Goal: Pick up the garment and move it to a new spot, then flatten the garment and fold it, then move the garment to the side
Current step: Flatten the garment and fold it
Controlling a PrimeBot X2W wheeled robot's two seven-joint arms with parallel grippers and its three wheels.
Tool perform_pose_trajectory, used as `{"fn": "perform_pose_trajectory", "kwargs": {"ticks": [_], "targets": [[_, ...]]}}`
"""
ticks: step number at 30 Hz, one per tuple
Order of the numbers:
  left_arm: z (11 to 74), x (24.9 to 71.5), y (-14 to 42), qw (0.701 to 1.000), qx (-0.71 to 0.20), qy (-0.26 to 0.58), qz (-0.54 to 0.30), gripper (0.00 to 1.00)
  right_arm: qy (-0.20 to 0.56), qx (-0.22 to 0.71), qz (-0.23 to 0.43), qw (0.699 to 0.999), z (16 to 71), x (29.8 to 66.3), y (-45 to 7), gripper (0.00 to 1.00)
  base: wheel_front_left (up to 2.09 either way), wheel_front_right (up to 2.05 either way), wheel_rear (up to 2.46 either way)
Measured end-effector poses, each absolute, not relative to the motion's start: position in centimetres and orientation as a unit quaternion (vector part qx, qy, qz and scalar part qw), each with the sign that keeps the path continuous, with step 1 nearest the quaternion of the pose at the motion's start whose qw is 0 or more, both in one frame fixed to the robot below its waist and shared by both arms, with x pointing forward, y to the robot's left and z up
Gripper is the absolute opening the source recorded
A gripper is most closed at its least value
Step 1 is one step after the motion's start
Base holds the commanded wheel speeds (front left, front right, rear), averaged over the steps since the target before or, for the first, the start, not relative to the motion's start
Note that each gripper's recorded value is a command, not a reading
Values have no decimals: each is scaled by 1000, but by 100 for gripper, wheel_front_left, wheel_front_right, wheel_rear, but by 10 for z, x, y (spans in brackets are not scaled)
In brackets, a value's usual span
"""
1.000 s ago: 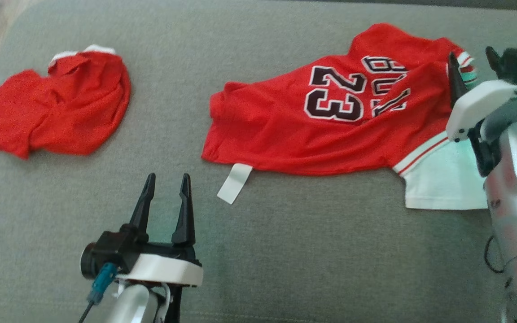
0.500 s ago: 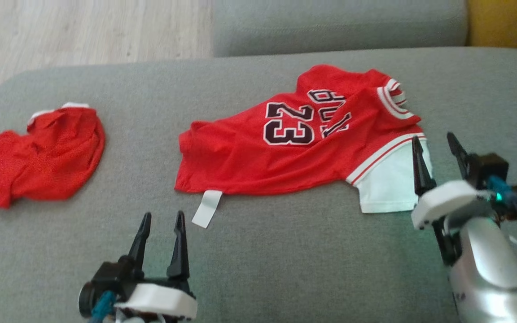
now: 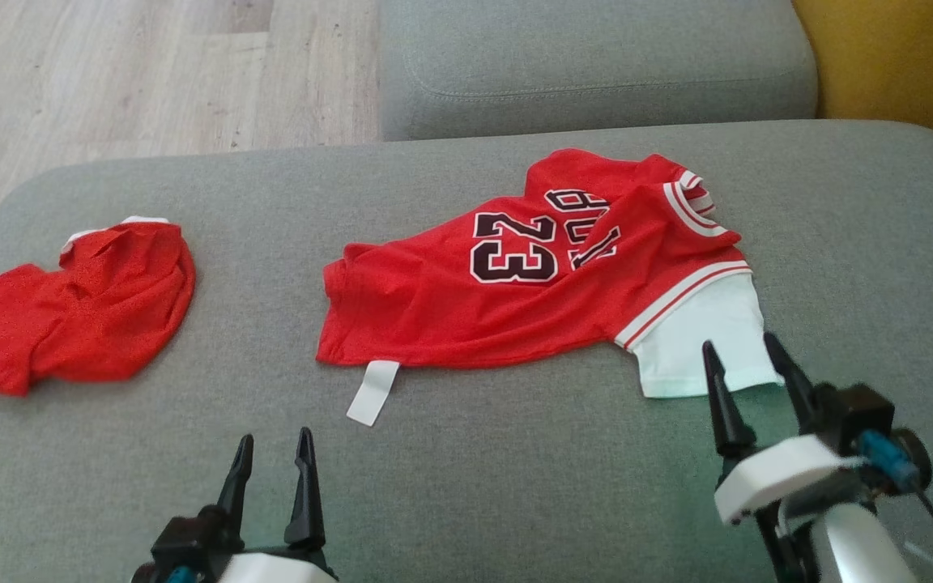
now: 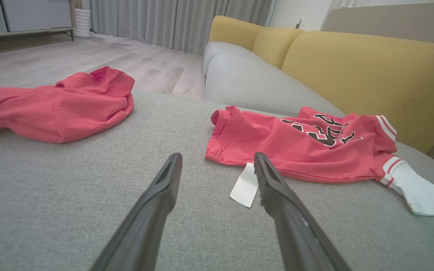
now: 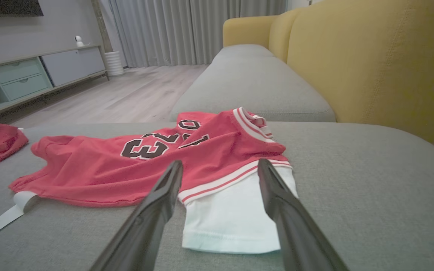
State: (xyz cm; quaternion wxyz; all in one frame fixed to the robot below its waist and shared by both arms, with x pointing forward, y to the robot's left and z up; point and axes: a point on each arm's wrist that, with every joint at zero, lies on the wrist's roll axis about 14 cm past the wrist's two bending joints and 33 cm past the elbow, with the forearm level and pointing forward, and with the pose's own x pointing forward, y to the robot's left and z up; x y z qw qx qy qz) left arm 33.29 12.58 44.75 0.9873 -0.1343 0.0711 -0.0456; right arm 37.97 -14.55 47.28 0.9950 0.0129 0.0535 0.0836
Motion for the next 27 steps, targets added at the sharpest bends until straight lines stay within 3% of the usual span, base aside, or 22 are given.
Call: {"fn": "perform_pose_trajectory", "kwargs": {"ticks": [10,27], "targets": [[447,331,133,988,-135,72,-37,100,80,49,95,991,462,356,-134,100,0,0,0],[440,334,135,987,-130,84,-32,100,93,52,102,989,458,354,-129,100,0,0,0]]}}
